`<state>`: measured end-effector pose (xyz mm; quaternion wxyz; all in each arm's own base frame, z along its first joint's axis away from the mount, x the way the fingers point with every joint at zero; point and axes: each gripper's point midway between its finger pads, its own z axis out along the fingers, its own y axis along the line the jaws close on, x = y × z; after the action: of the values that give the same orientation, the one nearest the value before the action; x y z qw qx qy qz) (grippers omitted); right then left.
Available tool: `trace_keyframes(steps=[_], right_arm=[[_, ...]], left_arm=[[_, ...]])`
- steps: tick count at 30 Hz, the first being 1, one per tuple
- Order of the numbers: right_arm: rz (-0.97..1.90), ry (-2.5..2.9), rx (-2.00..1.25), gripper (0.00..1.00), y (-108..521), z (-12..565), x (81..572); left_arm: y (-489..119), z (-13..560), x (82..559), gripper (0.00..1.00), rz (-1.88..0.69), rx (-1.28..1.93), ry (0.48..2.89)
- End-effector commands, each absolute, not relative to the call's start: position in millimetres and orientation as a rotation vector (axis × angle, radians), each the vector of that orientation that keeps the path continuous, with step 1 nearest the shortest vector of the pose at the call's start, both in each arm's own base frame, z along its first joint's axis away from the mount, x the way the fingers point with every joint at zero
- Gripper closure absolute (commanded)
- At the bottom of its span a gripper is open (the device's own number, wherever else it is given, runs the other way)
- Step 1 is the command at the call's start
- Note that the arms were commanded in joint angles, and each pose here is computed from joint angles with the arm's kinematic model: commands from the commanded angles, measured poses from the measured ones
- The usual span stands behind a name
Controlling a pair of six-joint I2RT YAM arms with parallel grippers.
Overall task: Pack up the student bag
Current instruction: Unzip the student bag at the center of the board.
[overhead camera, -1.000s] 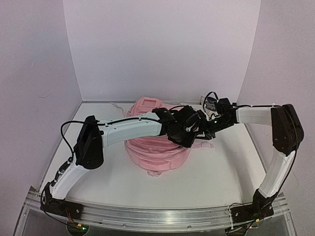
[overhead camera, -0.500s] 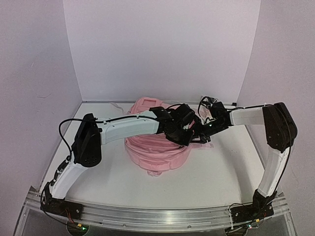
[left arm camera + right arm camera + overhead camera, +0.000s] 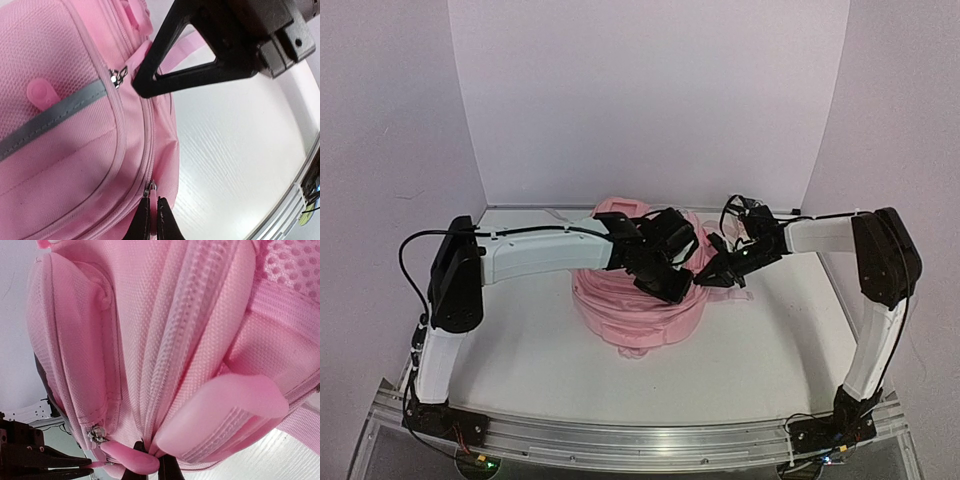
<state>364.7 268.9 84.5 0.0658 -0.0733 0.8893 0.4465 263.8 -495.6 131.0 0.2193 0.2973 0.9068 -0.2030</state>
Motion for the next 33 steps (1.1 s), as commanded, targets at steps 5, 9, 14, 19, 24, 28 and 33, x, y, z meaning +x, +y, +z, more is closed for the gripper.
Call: trace_keyframes(steps=[5, 9, 14, 19, 24, 28, 33], right_arm=[[1.116, 2.644, -0.203, 1.0, 257.8, 72.0, 401.7], [1.101, 2.633, -0.2, 1.0, 254.6, 74.3, 406.8], [1.083, 2.623, -0.192, 1.0, 247.0, 76.7, 411.2], [1.063, 2.622, -0.196, 1.0, 240.1, 78.3, 411.0], [1.069, 2.613, -0.196, 1.0, 239.1, 83.5, 412.0], [1.234, 2.597, -0.228, 0.93, 252.2, 97.4, 396.9], [1.339, 2.588, -0.256, 0.53, 260.0, 111.5, 371.3]], left_arm=[[-452.1, 158.3, 199.4, 1.0, -0.625, 0.827, 2.612], [-421.3, 149.9, 203.0, 1.0, -0.502, 0.71, 2.645], [-386.8, 143.3, 203.4, 1.0, -0.381, 0.562, 2.687], [-348.6, 141.5, 203.1, 1.0, -0.258, 0.413, 2.701], [-333.3, 137.5, 197.9, 1.0, -0.234, 0.383, 2.713], [-362.9, 141.1, 199.7, 1.0, -0.364, 0.484, 2.674], [-394.9, 134.4, 202.6, 0.91, -0.435, 0.552, 2.681]])
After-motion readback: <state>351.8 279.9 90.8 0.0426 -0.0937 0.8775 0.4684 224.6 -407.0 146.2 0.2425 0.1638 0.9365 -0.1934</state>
